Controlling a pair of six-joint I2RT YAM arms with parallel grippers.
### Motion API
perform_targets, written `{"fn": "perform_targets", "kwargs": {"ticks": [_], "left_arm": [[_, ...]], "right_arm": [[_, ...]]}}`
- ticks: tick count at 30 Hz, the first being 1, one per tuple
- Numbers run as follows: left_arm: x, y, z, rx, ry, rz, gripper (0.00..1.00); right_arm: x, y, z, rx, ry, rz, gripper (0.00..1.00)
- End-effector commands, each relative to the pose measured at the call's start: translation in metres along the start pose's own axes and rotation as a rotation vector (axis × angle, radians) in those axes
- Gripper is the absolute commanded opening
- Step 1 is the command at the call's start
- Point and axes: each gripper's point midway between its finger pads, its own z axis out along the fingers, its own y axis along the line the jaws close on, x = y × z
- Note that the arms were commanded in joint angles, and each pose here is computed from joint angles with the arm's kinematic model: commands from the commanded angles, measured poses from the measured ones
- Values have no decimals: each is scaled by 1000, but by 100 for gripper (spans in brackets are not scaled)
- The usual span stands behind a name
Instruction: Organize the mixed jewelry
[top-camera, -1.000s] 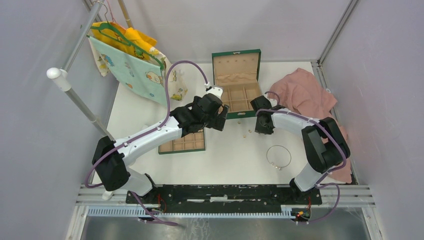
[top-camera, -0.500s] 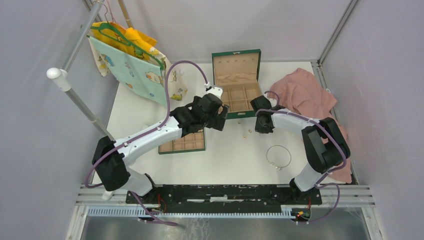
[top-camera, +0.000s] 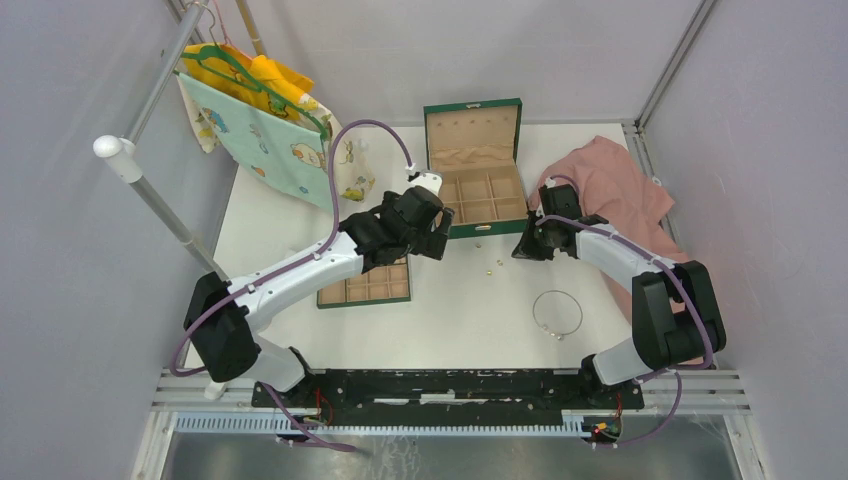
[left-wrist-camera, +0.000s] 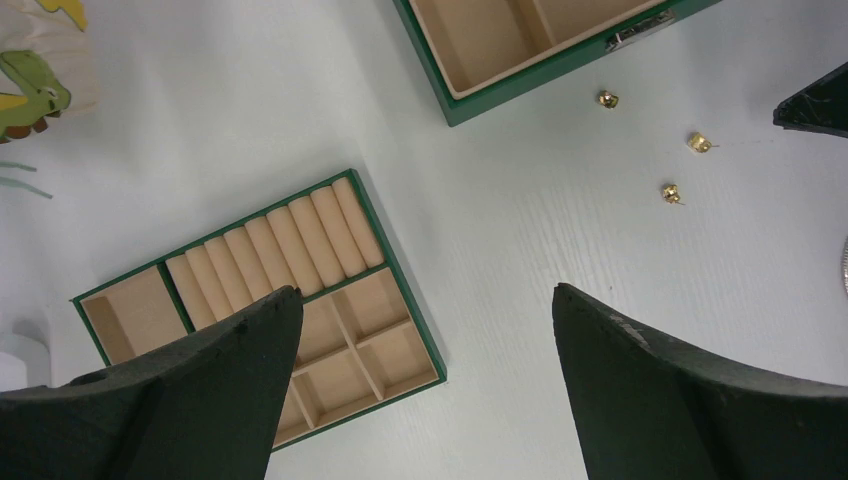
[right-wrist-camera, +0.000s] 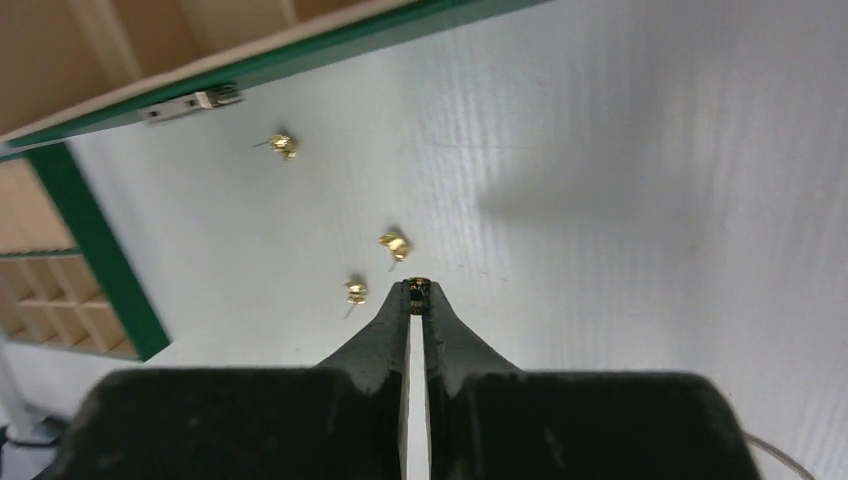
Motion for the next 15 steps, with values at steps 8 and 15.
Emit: {"fn": "perform_targets", "kwargs": {"ticks": [8,15], "left_arm": [[-20,64,-8,-158,-65,-65,100],[-37,89,-26,-149,-110,-150,100]], "right_arm": [[-8,105,-62,-672,108,-67,10],[-17,130,-93,-872,122,-34,11]]}}
